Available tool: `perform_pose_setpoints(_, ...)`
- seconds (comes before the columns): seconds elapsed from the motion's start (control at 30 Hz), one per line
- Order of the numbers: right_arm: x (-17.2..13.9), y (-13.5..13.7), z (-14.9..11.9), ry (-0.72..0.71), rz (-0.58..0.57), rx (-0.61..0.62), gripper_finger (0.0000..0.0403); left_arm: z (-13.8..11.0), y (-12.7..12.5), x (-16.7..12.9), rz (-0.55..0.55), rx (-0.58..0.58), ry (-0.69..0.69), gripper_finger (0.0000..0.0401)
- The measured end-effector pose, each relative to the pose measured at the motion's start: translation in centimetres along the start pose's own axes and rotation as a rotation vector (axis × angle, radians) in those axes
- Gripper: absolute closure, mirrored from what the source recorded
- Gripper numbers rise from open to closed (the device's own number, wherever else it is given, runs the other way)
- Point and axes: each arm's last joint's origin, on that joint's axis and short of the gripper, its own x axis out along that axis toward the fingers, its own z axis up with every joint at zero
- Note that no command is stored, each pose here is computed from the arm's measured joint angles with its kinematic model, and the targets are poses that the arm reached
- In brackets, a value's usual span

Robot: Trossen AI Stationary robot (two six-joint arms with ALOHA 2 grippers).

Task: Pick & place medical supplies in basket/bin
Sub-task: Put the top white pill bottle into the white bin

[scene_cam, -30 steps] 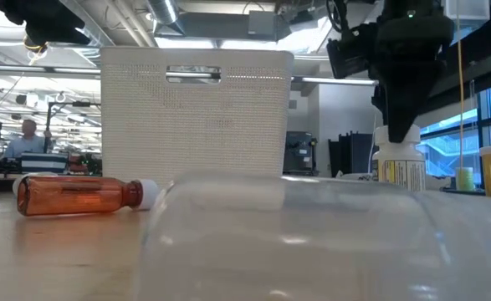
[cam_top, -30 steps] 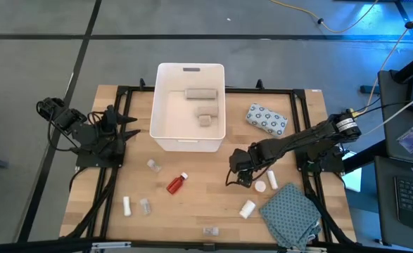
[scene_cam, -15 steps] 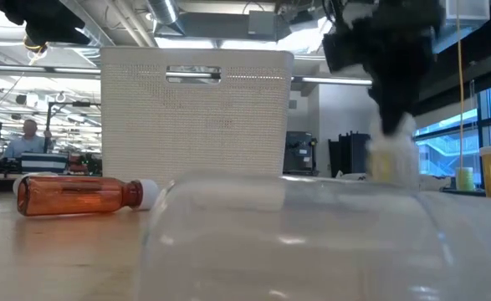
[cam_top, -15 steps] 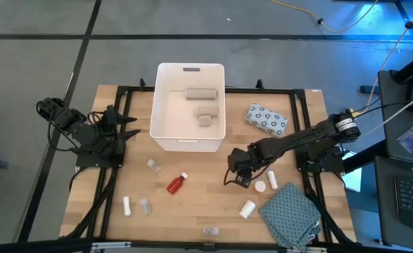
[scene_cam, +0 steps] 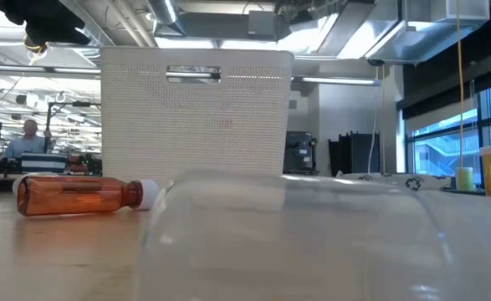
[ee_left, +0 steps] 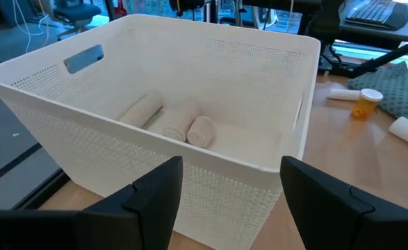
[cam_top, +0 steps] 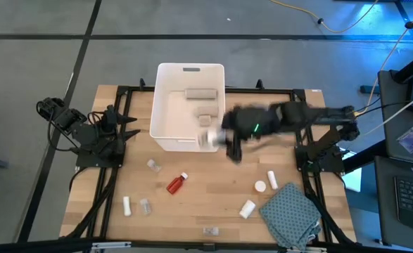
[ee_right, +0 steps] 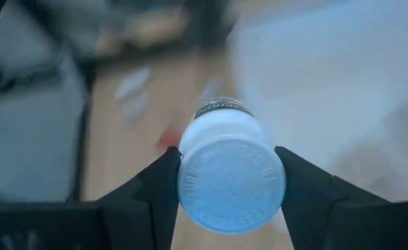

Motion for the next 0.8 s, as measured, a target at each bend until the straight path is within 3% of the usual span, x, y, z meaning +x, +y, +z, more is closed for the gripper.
perform_pose_setpoints(0.2, -2.0, -7.1, 6.0, -0.290, -0.190, -0.056, 0.0213, 0.0, 0.0, 0.0, 0.000, 0.000, 0.000, 0.0166)
perform_pose_setpoints(0.4, 3.4, -14.4, 8.7, -0.301, -0.158, -0.051, 0.0213, 0.0, 0.0, 0.0, 0.000, -0.001, -0.001, 0.0166)
perform_pose_setpoints(0.67, 16.5, -21.9, 4.9, -0.069, -0.061, 0.025, 0.0213, 0.0, 0.0, 0.0, -0.001, -0.001, 0.000, 0.0166)
perform_pose_setpoints(0.8, 20.9, -24.0, 2.3, 0.040, -0.073, 0.003, 0.0213, 0.0, 0.0, 0.0, 0.000, 0.000, 0.000, 0.0166)
